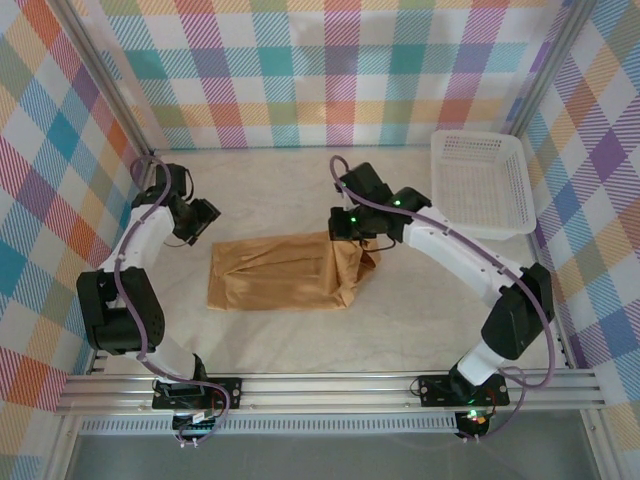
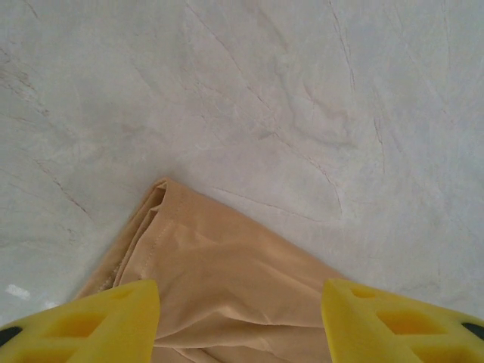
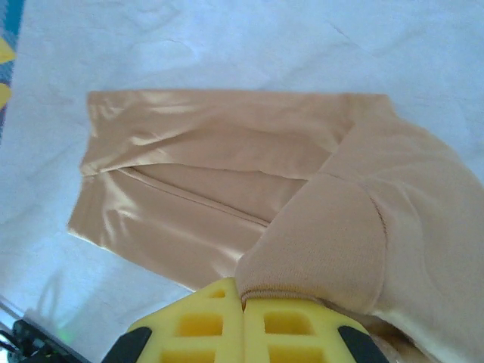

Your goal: Fold the inside-out t-shirt

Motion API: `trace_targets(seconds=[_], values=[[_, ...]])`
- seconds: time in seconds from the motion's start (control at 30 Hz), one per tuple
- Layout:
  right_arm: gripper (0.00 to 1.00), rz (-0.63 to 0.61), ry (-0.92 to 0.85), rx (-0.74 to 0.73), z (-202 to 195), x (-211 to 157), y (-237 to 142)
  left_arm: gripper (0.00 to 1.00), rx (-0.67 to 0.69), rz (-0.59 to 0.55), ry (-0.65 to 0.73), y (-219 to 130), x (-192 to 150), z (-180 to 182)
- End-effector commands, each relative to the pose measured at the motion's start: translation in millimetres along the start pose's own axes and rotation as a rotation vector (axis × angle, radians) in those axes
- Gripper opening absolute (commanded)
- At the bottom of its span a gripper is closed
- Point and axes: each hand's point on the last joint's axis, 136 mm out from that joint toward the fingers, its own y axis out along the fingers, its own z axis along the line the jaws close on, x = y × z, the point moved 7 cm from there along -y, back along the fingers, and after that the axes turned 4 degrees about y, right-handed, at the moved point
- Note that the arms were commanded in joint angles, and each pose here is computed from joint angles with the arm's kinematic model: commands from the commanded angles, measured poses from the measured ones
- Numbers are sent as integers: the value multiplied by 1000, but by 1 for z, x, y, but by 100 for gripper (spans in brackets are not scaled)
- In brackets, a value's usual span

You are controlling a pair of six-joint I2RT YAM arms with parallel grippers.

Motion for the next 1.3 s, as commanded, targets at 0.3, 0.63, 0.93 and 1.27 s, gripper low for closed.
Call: trace_targets(seconds=[0.3, 0.63, 0.93, 1.27], values=[[0, 120, -129, 152, 84, -2, 49, 59, -7, 45, -65, 1, -2, 26], [2, 312, -214, 252, 149, -32, 128, 59, -3, 44, -136, -3, 0, 50], [58, 342, -277, 177, 161, -23, 108, 59, -53, 70, -153, -2, -16, 57], [43, 302, -56, 160, 30, -39, 87, 59, -135, 225, 160, -3, -75, -1]])
